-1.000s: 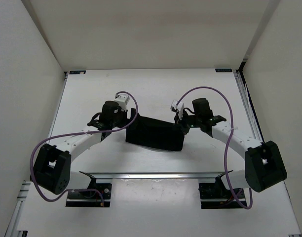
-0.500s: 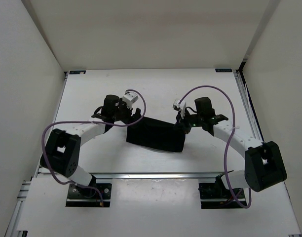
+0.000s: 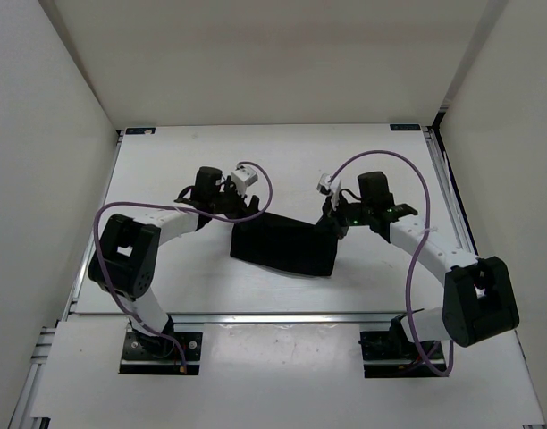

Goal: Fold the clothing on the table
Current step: Fold the skirt

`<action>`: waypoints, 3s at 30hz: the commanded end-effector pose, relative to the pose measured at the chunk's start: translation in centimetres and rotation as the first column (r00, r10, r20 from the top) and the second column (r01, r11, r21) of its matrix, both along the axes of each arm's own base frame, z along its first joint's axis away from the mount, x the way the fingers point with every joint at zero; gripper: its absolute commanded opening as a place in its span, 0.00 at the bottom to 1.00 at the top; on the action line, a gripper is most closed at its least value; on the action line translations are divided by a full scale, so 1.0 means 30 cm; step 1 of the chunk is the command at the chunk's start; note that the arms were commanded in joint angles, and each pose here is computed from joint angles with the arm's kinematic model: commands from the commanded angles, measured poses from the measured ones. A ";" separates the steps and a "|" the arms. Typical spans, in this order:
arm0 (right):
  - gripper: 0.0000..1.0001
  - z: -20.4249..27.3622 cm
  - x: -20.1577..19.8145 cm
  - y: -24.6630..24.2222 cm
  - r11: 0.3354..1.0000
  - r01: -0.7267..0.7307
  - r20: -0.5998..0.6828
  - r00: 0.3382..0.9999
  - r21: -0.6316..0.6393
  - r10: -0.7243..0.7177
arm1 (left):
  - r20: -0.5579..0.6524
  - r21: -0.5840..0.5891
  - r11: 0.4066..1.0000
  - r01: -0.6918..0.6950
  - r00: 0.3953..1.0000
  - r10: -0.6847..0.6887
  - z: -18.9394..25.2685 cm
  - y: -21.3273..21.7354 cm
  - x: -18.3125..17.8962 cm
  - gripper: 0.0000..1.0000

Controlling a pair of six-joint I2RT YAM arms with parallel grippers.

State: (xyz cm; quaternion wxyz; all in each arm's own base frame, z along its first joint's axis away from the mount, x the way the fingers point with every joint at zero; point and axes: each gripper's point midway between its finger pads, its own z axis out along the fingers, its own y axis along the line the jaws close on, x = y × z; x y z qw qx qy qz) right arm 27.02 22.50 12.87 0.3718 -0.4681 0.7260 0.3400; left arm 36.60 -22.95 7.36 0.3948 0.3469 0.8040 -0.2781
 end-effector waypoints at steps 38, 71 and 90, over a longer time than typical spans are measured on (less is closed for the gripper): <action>0.00 0.120 -0.389 -0.129 0.998 0.020 0.028 0.999 0.059 -0.021 | 0.195 -0.420 0.907 -0.020 0.974 0.112 0.502 0.103 -0.580 0.00; 0.00 0.045 -0.066 -0.152 0.956 0.266 -0.020 0.963 -0.122 -0.270 | -0.085 -0.352 0.844 -0.404 0.912 0.401 0.305 0.256 -0.482 0.00; 0.00 -0.058 0.063 -0.072 0.950 0.252 -0.100 0.957 -0.182 -0.273 | -0.160 -0.267 0.797 -0.542 0.840 0.518 0.214 0.290 -0.380 0.00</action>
